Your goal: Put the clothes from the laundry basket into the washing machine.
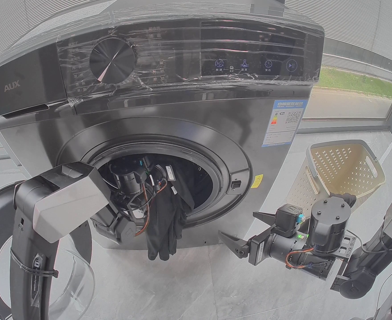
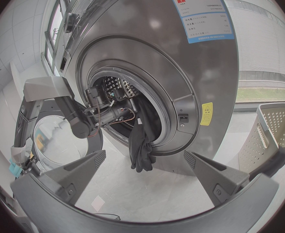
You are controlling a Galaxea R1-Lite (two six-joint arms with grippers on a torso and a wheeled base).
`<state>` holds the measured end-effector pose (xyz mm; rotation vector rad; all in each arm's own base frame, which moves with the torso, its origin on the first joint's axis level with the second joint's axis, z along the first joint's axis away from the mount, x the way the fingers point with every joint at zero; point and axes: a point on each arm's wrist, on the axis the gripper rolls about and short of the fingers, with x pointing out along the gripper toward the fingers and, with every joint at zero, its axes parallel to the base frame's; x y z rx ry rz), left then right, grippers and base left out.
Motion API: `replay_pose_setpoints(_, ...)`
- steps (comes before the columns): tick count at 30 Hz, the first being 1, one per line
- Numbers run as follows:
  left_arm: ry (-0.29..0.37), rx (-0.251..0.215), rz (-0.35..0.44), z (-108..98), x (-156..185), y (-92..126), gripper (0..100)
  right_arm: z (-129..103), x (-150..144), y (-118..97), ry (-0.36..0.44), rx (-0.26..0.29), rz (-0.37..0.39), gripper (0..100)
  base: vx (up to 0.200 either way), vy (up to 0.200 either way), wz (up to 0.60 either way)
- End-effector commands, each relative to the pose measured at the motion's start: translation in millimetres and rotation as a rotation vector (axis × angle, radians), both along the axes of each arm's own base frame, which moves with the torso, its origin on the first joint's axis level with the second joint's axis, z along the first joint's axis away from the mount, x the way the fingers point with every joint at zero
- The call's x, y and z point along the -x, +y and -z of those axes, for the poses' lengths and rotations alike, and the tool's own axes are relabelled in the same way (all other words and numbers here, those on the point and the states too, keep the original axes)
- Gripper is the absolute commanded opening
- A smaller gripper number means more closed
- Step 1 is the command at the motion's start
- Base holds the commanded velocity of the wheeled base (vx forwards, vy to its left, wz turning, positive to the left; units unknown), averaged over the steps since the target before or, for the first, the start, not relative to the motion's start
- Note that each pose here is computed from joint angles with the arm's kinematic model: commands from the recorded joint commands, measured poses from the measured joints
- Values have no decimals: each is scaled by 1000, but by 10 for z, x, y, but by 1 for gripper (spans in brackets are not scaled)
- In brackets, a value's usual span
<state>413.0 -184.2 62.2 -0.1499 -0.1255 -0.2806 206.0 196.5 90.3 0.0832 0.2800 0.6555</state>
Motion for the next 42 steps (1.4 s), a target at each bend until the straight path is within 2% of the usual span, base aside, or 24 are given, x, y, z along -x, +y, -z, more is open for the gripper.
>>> replay_pose_setpoints(1,-39,22,-62,63,-357,35,0,-74,62,11,-21,-14,-3,100,0,0,0)
replay_pose_setpoints(7,-71,40,-113,-1,-637,86,0,-94,53,-10,-26,-18,5,100,0,0,0)
replay_pose_setpoints(11,-59,37,-134,63,-730,96,0,-91,46,-14,-25,-18,7,100,0,0,0)
replay_pose_setpoints(20,-41,34,-140,56,-717,118,0,-106,50,0,-30,-25,2,100,0,0,0)
replay_pose_setpoints(21,-28,37,-133,37,-677,99,100,-113,49,1,-32,-27,2,100,0,0,0)
replay_pose_setpoints(22,-21,36,-131,18,-649,102,100,-110,51,-1,-31,-26,2,100,0,0,0)
replay_pose_setpoints(24,29,19,-128,6,-551,122,100,-114,49,-5,-32,-27,4,100,0,0,0)
replay_pose_setpoints(25,76,2,-122,-6,-467,129,100,-117,47,-3,-33,-28,3,100,0,0,0)
replay_pose_setpoints(26,86,-3,-120,-15,-448,128,100,-117,47,-3,-33,-28,3,100,0,0,0)
replay_pose_setpoints(27,147,-32,-97,8,-344,118,100,-117,41,-9,-33,-28,4,100,0,0,0)
replay_pose_setpoints(29,206,-63,-66,0,-208,127,100,-121,48,-21,-33,-29,4,100,0,0,0)
replay_pose_setpoints(33,287,-109,7,37,-20,108,100,-119,50,-29,-29,-30,5,100,0,0,0)
replay_pose_setpoints(35,350,-145,37,88,87,125,100,-112,59,-38,-25,-28,5,100,0,0,0)
replay_pose_setpoints(37,370,-160,55,113,127,118,100,-109,62,-40,-25,-26,5,100,0,0,0)
replay_pose_setpoints(39,402,-196,78,209,171,111,100,-102,68,-35,-23,-24,2,100,0,0,0)
replay_pose_setpoints(42,419,-208,78,306,163,108,100,-100,71,-25,-24,-22,-2,100,0,0,0)
